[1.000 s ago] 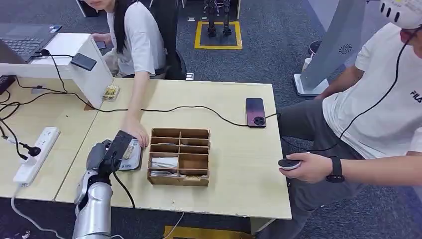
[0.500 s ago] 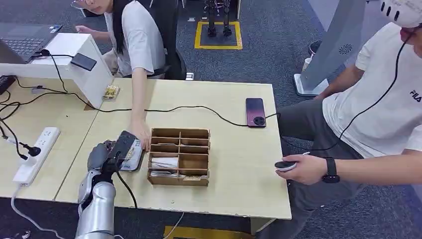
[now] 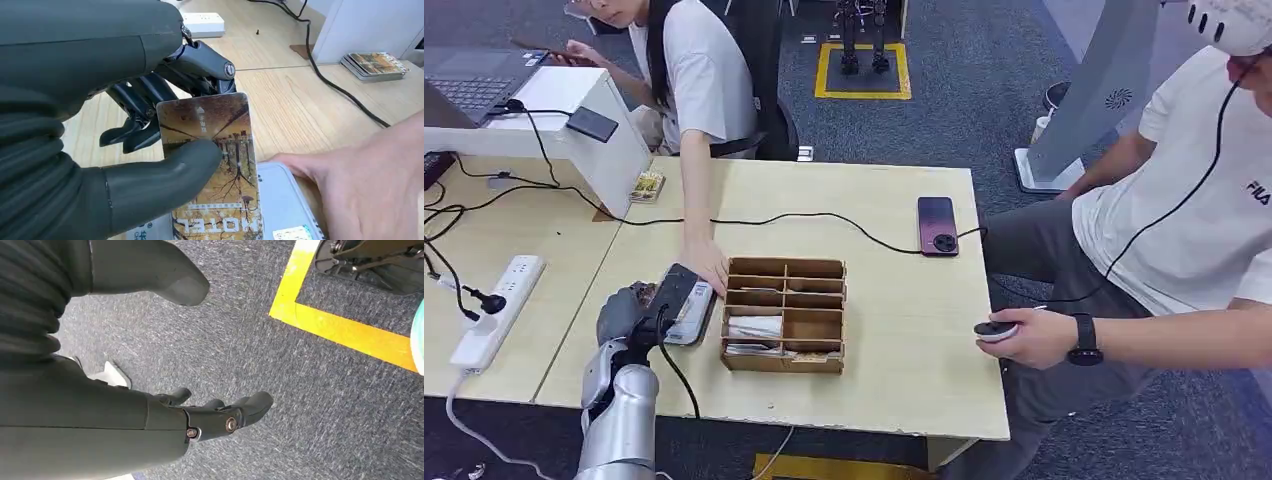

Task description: Pass the card to the sensor for recognition and then transmit it.

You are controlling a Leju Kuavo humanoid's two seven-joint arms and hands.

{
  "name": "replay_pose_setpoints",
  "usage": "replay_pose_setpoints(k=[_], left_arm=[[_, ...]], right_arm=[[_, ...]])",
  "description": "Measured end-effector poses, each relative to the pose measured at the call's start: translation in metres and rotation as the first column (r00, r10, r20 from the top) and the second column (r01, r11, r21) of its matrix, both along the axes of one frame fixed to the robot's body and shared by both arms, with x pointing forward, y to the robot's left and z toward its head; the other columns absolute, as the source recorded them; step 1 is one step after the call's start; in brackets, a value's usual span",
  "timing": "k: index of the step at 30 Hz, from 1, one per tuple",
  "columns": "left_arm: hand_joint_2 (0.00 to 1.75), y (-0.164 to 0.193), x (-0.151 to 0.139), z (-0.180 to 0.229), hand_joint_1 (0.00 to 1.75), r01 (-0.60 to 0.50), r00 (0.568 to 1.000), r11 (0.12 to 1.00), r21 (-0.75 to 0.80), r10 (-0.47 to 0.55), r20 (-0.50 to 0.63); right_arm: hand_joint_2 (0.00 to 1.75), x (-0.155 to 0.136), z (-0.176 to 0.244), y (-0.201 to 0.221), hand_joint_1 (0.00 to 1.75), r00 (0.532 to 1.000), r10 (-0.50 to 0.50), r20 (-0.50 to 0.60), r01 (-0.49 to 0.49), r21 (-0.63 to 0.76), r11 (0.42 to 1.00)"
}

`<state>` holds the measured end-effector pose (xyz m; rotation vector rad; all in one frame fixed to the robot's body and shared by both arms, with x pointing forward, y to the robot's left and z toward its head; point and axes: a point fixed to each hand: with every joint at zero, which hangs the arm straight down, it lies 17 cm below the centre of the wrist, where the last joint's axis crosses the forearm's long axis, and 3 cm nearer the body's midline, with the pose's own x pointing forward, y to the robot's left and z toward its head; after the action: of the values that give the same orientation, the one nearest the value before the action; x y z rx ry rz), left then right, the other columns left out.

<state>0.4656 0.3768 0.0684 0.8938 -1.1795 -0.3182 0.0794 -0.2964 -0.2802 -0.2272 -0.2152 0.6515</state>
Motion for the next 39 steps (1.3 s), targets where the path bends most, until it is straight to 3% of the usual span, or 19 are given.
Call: replay_pose_setpoints(k=[39], left_arm=[[1.75,-0.0039,-0.0012,-0.0014,1.75,-0.003,1.0,0.998,0.058,0.003,-0.007]], right_arm=[[1.75,0.0005,0.0001,0.0064,0.0,1.0,0.008,0.001,-0.008,0.006,1.0]])
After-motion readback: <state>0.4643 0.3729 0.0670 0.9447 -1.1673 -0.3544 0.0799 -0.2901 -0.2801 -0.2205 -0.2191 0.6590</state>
